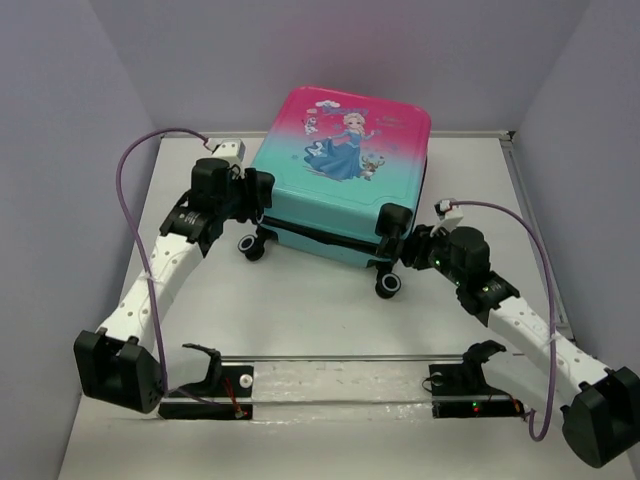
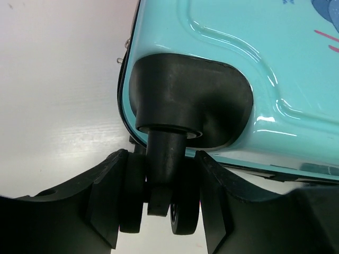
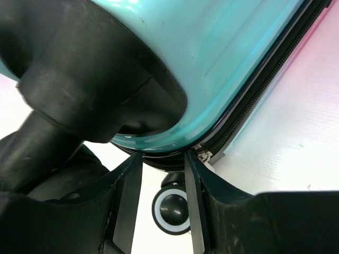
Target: Pack the luggage
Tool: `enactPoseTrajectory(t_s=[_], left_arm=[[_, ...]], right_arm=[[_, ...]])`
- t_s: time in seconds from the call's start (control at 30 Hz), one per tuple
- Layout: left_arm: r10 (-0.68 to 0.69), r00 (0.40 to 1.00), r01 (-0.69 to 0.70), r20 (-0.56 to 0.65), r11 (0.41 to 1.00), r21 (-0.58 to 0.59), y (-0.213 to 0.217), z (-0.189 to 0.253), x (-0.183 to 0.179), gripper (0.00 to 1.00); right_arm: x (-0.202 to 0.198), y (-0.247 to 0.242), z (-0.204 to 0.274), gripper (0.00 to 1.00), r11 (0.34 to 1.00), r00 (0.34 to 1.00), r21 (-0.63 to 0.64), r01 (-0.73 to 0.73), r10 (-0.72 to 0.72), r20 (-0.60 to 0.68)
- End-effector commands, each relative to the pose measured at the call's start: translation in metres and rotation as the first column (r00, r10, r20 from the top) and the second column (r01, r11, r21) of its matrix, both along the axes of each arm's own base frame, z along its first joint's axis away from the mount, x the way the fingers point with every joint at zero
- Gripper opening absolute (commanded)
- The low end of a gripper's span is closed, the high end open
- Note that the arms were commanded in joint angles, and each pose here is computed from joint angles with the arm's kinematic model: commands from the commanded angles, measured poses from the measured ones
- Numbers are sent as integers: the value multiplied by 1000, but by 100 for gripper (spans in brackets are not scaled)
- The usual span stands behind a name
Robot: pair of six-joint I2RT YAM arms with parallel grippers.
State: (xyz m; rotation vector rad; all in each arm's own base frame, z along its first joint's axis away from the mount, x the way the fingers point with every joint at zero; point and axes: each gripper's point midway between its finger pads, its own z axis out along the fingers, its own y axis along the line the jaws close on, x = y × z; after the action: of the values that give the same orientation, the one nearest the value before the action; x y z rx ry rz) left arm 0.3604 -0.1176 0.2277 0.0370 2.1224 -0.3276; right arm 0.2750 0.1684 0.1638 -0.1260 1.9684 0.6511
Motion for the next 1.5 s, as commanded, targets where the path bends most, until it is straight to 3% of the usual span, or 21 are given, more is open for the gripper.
enactPoseTrajectory(t_s=[0.0,0.03,0.07,0.13,0.17,0.3,0.37,0.5,0.53,0.67,0.83,1.07,1.17,1.2,1.23,1.37,1.47], left_arm=[[72,963,-41,261,992,-123,5,103,0,27],[117,957,-88,264,989,-120,13,104,0,51],[135,950,-104,281,987,-122,18,111,-3,64],[209,919,-172,334,976,-136,33,134,-5,88],[228,901,-183,368,971,-153,37,151,-10,91],[212,848,-92,486,962,-259,28,225,-31,93],[140,852,4,504,962,-274,1,236,-46,89],[-45,904,185,426,938,-294,-68,201,-65,82],[-165,913,283,373,915,-289,-105,175,-81,82],[-373,900,428,226,854,-297,-193,105,-118,84],[-471,868,497,159,807,-320,-237,68,-136,94],[-548,833,546,83,785,-292,-278,34,-130,99],[-585,808,576,68,760,-300,-295,30,-131,99],[-587,808,575,57,763,-296,-297,24,-130,99],[-594,803,580,50,759,-297,-301,22,-129,99],[-604,795,590,63,744,-313,-310,21,-127,99],[-610,792,591,39,748,-303,-312,11,-127,98]], right_arm=[[3,14,37,44,991,984,107,-82,64,164],[-2,12,28,44,990,987,117,-75,57,149],[-3,11,29,44,989,986,129,-70,49,158],[-12,7,24,44,987,986,148,-61,36,165],[-14,6,24,44,986,985,156,-63,36,171],[-17,-5,13,43,986,988,164,-3,-23,156],[-17,-10,-3,43,987,992,157,32,-51,119],[-11,-18,-16,39,986,990,137,95,-108,88],[-7,-21,-20,41,989,989,105,106,-116,89],[5,-29,-19,45,987,981,59,150,-156,119],[13,-24,-29,51,995,985,12,98,-98,139],[30,-29,-30,59,998,981,35,54,-60,186],[33,-20,-30,44,999,981,41,-19,10,193],[34,-17,-25,44,998,977,49,-33,22,213],[33,-11,-25,35,996,974,55,-68,55,219],[31,-5,-26,26,992,971,65,-107,91,220],[31,-5,-24,27,992,969,63,-113,96,230]])
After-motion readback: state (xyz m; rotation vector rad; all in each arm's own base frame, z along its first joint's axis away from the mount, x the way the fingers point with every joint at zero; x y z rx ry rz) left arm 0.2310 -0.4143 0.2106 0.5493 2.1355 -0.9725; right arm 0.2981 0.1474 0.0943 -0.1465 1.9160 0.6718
